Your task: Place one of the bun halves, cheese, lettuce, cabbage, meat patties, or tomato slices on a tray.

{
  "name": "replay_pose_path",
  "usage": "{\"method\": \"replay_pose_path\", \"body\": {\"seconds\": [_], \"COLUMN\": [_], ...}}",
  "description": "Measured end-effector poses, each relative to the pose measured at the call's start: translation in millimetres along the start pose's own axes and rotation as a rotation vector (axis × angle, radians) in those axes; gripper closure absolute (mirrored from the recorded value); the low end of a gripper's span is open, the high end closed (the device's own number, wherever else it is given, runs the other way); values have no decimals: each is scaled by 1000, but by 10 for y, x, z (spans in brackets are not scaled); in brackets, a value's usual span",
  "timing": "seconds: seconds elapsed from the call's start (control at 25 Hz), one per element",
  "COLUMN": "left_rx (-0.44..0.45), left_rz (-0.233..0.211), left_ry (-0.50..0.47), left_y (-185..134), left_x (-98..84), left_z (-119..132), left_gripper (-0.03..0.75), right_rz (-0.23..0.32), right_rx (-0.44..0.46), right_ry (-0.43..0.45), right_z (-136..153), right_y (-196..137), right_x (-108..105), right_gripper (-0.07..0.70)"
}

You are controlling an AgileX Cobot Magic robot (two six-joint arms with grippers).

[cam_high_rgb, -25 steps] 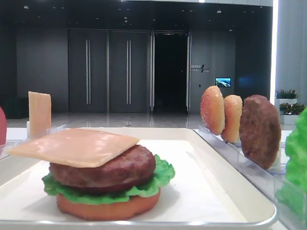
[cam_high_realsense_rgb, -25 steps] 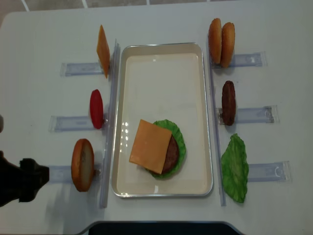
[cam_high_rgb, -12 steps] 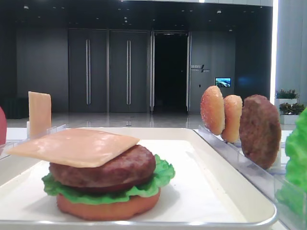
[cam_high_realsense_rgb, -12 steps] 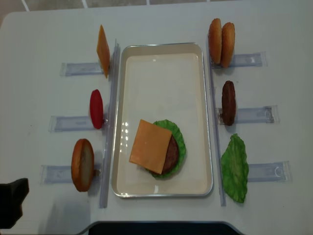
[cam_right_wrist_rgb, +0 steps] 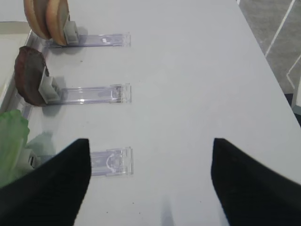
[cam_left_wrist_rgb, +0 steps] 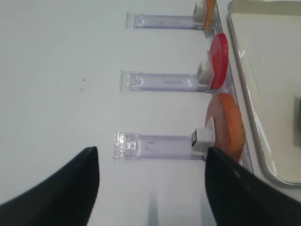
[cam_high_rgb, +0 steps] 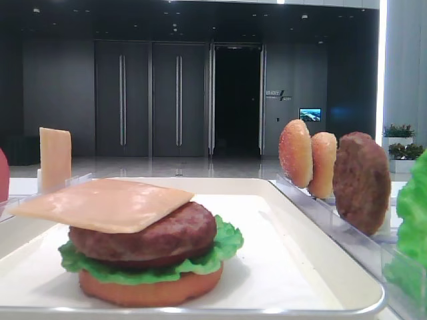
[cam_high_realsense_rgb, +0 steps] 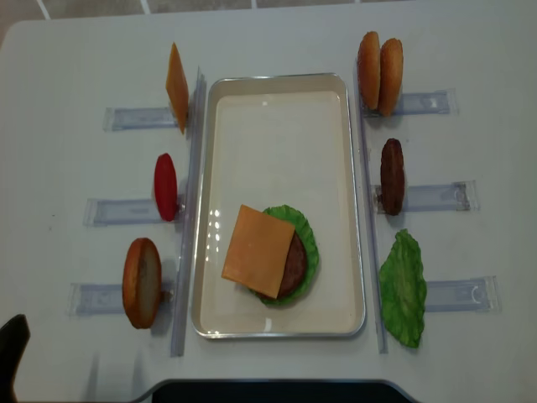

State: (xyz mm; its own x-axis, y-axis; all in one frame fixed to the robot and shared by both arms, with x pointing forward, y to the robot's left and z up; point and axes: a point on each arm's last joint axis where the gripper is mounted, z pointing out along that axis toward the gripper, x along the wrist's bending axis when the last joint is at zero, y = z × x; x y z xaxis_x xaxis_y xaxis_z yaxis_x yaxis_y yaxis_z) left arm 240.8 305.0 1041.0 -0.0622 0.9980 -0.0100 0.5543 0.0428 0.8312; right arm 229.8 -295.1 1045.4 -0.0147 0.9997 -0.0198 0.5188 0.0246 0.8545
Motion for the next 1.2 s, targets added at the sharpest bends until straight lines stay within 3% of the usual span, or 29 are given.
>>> {"method": "replay_pose_path", "body": {"seconds": [0.2,1.2], "left_rx": [-54,-54], "left_rz": [-3,-4], "left_ry": [-2,-1], "left_y": [-49,-48], "left_x": [5,5], "left_z": [-67,-67], "left_gripper": [181,181], "right_rz": [0,0], "right_rx": [0,0], "right_ry": [0,0], "right_z": [0,0], "right_y": [0,0], "right_x": [0,0], "right_gripper": [97,97]}}
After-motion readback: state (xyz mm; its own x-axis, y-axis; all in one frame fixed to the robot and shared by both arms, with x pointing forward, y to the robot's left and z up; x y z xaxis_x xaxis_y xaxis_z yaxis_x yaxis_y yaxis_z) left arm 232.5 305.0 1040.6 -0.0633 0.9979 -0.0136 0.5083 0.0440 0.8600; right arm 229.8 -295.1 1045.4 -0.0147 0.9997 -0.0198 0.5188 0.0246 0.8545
